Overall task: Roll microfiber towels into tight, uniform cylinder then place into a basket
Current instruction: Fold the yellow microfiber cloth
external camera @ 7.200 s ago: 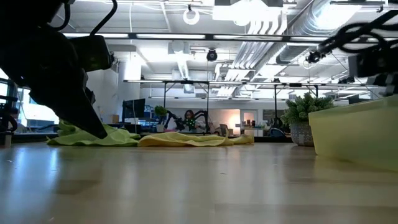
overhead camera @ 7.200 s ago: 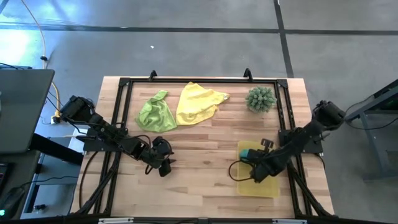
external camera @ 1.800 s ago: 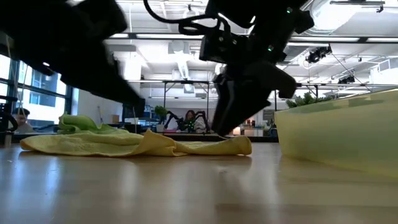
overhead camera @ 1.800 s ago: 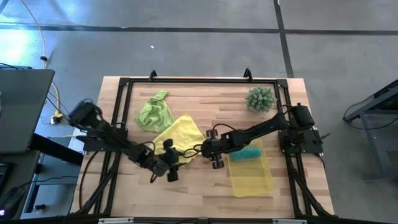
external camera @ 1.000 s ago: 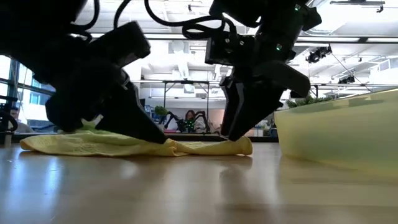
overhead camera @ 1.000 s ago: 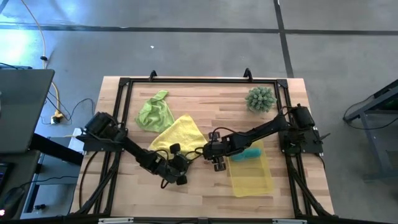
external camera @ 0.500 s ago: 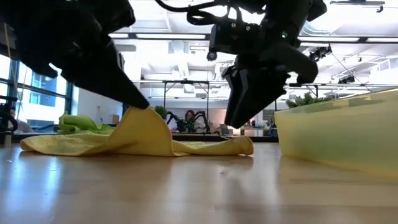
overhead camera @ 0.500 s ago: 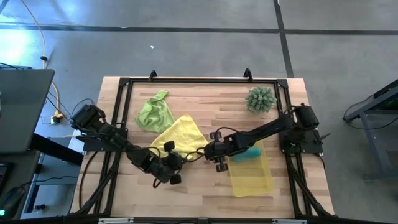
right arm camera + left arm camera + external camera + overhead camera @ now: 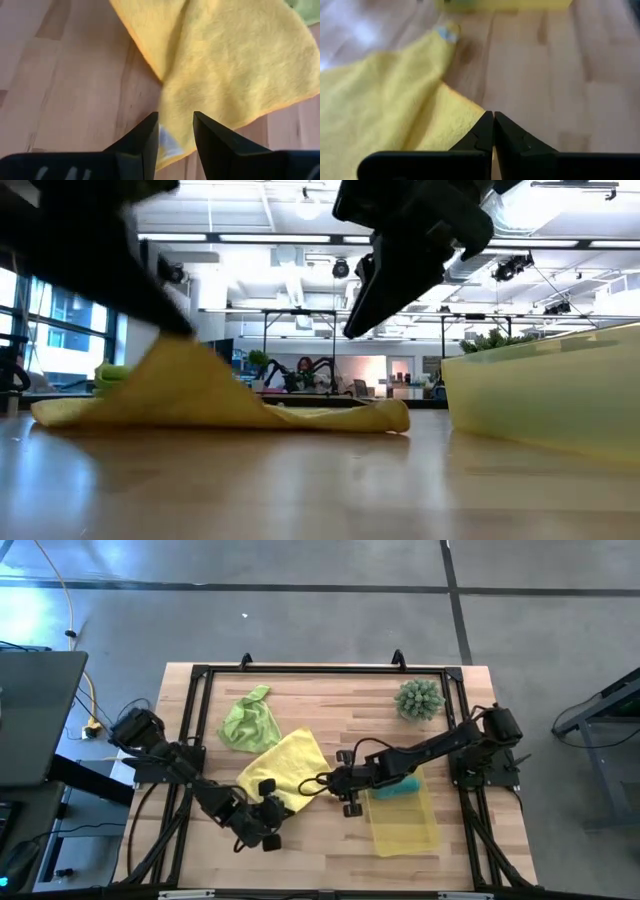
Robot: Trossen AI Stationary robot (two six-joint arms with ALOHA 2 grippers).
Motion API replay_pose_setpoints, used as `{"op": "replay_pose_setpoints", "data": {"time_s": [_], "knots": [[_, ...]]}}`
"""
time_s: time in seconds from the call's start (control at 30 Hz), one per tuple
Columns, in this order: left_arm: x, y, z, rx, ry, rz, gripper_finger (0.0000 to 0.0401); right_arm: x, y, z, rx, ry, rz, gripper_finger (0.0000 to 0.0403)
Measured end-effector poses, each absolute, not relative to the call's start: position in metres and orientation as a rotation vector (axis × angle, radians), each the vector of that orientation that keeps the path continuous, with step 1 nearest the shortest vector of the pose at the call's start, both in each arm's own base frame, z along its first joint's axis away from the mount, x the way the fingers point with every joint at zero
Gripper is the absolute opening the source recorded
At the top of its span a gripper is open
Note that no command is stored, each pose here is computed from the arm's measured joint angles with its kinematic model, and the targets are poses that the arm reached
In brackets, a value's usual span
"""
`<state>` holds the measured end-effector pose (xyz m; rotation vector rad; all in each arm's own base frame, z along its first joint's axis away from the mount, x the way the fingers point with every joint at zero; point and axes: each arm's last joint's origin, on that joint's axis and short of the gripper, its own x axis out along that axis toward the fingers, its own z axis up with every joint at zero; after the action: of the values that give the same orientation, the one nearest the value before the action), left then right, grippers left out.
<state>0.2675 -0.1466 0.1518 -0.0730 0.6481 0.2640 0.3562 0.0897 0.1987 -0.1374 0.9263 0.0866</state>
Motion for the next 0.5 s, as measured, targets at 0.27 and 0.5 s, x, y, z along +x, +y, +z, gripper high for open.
{"op": "replay_pose_setpoints", "data": {"time_s": [0.27, 0.5], "knots": [[0.259, -0.140, 0.221, -0.002, 0.635, 0.239, 0.0000, 0.359, 0.101, 0.206, -0.194, 0.834, 0.144, 0.0112], [0.239, -0.113, 0.279, 0.030, 0.690, 0.296, 0.0000, 0.346, 0.100, 0.271, -0.211, 0.690, 0.152, 0.0112]]}}
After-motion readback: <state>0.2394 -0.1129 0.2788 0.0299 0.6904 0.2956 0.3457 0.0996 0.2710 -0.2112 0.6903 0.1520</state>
